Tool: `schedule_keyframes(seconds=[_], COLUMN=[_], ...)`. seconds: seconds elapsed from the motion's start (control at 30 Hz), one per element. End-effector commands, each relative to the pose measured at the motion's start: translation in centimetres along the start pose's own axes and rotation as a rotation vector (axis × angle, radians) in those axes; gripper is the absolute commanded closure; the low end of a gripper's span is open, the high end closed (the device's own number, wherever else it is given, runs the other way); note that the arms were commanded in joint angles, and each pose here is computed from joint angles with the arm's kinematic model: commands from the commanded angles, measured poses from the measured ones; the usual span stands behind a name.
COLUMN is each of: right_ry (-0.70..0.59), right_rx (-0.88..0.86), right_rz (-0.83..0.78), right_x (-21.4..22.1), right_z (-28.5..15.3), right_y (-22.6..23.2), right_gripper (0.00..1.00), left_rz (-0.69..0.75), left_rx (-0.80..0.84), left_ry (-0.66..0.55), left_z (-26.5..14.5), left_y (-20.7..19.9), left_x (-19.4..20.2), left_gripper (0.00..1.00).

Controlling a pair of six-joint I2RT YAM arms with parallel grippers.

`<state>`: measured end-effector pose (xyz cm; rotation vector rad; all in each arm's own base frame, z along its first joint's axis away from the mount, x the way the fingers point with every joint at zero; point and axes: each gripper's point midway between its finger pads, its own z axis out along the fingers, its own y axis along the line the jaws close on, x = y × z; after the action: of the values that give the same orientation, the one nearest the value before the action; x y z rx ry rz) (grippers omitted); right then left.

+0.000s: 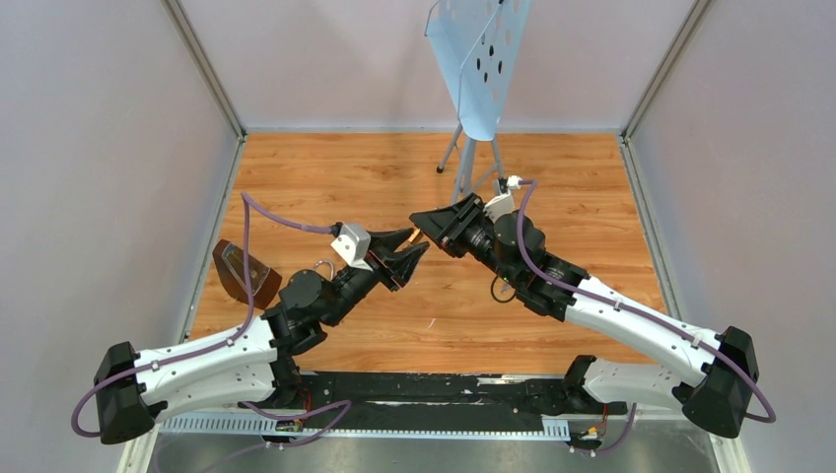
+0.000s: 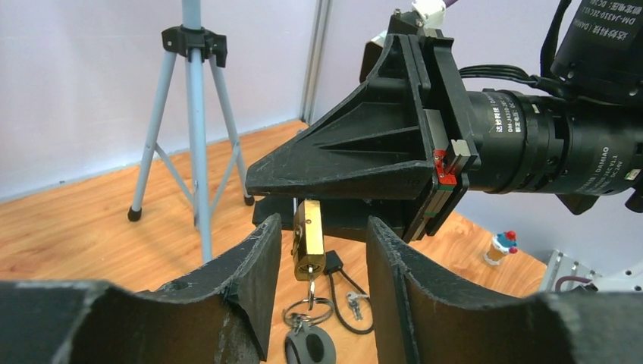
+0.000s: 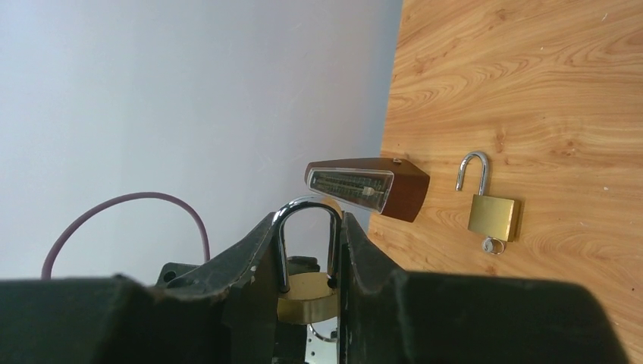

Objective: Lock with the key
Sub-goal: Lock the lock.

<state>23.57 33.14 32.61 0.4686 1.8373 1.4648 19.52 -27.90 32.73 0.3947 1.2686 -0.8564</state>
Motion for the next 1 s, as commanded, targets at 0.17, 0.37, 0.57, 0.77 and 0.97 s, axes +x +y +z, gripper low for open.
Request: schedule_keyframes(seconds=[0.17,0.37,0.57,0.77,0.97], right_ry=[0.002,-0.009,-0.008,-0.010,-0.017], right_rx=[-0.089,-0.060,-0.046,-0.036,-0.030], right_rz=[-0.078,-0.167,-0.206,-0.196,-0.087], right_x=[-0.3,-0.5,-0.3,-0.3,-0.4], right_z=[0.0,0.3,0.8,1.0,0.6], right_y=[2.4,1.3,0.9,0.6,0.7], right_gripper=[1.00,1.00,1.00,1.00,1.00], left_rz=[-0.016,0.014,0.107,0.096,0.031], left_rx=[-0.020,-0.025,-0.046,-0.027,-0.034], left_ry=[0.069,0.169,0.350,0.427,0.348], left_z=[0.6,-0.4,-0.7,-0.4,-0.1], left_y=[-0.2,0.0,0.6,0.1,0.0], left_x=[-0.5,-0.6,1.6,3.4,3.4], left_gripper=[0.54,0.67,0.69,0.62,0.57])
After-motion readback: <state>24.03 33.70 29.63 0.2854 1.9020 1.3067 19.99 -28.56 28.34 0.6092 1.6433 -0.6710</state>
